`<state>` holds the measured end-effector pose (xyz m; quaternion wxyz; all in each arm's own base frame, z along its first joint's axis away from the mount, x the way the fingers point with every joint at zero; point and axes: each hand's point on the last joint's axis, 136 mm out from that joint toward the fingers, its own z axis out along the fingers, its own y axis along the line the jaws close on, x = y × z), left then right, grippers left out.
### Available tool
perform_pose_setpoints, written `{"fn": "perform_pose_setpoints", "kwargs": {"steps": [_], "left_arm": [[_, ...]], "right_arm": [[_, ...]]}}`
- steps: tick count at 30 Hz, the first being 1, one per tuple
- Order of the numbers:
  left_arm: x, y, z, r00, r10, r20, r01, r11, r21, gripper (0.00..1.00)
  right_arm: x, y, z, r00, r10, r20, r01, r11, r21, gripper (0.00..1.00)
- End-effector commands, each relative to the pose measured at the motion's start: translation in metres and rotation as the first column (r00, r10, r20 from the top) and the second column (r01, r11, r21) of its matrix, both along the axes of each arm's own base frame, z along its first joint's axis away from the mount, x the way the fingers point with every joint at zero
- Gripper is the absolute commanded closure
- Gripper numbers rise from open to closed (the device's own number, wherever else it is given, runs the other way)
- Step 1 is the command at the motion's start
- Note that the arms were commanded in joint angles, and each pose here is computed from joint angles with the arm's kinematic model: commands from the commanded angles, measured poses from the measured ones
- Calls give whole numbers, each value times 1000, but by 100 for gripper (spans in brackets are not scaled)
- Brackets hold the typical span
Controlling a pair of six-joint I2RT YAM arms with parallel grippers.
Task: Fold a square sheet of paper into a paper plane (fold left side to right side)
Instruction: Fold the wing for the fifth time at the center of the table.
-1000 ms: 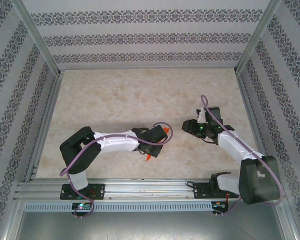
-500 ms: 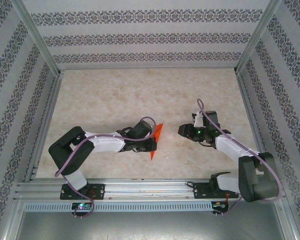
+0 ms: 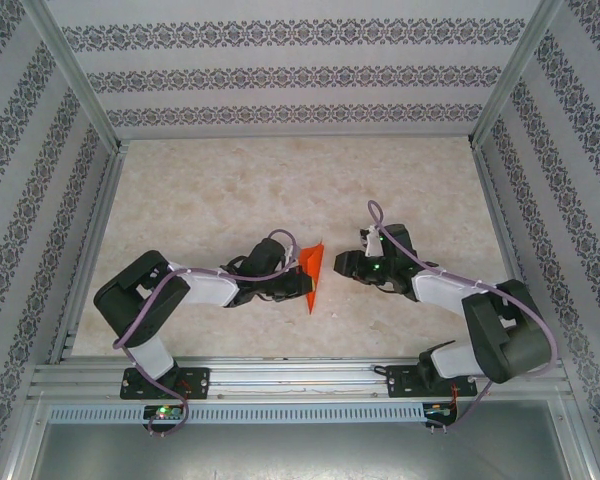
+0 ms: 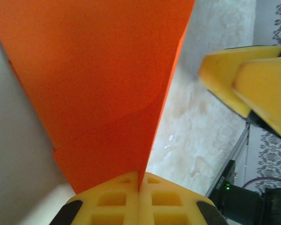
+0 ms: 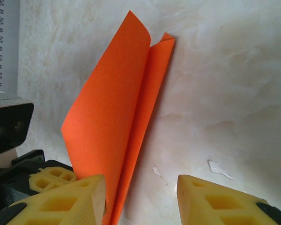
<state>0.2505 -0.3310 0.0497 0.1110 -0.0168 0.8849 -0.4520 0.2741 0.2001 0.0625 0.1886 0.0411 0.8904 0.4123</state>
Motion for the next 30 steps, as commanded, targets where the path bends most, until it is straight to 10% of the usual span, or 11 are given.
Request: {"fn": "perform_pose_setpoints", "kwargs": {"steps": [1,30], "left_arm": [[4,-6,7,1000,-1,-11,0,996,-94,100],[8,-11,-4,998,20,-54,-29,983,-183,100]], "right_arm": [[12,8,1,999,-52,7,52,998,35,56],[22,41,-17,998,-44,-47,47,997,68,61]]}}
